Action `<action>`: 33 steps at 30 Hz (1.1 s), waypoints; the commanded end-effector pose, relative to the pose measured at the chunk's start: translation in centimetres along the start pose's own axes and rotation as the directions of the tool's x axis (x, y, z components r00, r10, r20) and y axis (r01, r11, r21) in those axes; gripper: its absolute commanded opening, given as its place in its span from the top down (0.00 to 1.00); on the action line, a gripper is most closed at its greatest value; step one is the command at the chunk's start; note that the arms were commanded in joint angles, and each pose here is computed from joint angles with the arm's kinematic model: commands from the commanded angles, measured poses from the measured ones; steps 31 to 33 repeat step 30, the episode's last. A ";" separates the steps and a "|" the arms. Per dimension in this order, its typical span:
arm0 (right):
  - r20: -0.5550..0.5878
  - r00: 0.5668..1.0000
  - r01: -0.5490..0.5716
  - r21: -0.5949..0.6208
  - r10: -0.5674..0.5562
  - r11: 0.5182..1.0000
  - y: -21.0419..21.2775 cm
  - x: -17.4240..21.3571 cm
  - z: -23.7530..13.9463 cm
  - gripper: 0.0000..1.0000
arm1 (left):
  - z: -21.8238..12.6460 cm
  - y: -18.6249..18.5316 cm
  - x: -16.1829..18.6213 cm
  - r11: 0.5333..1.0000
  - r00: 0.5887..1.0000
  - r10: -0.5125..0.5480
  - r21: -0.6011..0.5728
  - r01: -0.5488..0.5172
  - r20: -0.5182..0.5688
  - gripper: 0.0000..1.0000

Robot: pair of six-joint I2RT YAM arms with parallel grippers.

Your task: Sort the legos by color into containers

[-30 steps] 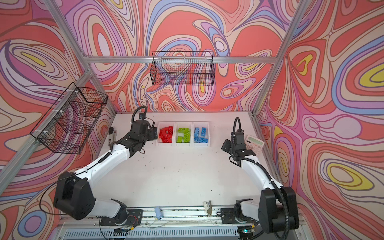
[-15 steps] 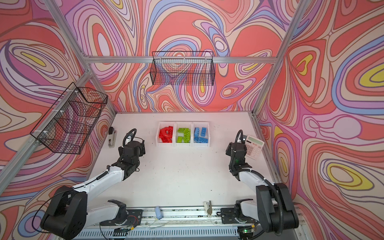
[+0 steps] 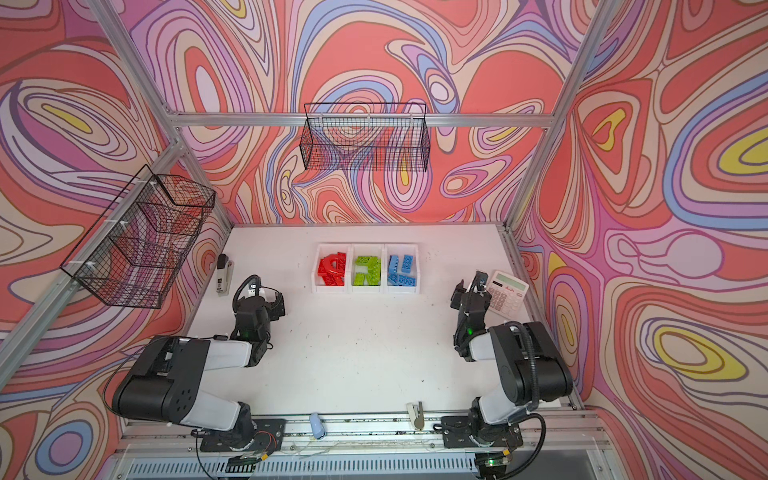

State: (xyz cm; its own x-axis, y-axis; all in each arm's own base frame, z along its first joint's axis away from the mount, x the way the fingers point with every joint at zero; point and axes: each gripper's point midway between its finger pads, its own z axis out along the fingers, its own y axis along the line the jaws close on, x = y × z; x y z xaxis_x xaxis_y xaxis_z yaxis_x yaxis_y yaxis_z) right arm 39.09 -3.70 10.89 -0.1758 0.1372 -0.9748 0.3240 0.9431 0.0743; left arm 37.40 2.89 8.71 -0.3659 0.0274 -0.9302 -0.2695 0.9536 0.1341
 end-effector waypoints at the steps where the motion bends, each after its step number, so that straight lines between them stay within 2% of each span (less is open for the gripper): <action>1: 0.078 0.997 0.015 -0.050 -0.011 0.999 0.5 -0.8 0.2 0.35 | 0.8 -1.5 -1.3 0.995 0.999 -0.016 0.094 0.011 0.050 0.03; 2: 0.101 0.995 0.012 -0.053 -0.007 0.999 0.5 -0.8 0.1 0.34 | 0.8 -1.4 -1.0 0.995 1.000 -0.019 0.099 0.017 0.015 0.03; 4: 0.075 0.997 0.027 -0.078 -0.021 0.997 1.0 -0.5 0.2 0.34 | 1.1 -1.5 -1.2 0.992 0.999 -0.026 0.121 0.021 0.033 0.02; 6: 0.057 0.998 0.038 -0.071 -0.034 0.997 1.2 -0.4 1.0 0.33 | 1.1 -1.5 -1.0 0.991 0.999 -0.033 0.129 0.032 0.001 0.00; 7: 0.041 0.998 0.049 -0.064 -0.046 0.997 1.4 -0.3 1.2 0.28 | 1.1 -1.4 -0.9 0.991 0.999 -0.034 0.129 0.033 0.002 0.00; 9: 0.048 0.998 0.052 -0.065 -0.049 0.997 1.5 -0.3 1.1 0.02 | 1.2 -1.4 -1.0 0.991 0.999 -0.033 0.128 0.030 0.020 0.00; 33: 0.052 0.997 0.062 -0.066 -0.058 0.996 1.7 -0.3 1.1 0.02 | 1.1 -1.3 -1.0 0.992 0.999 -0.036 0.125 0.033 0.016 0.00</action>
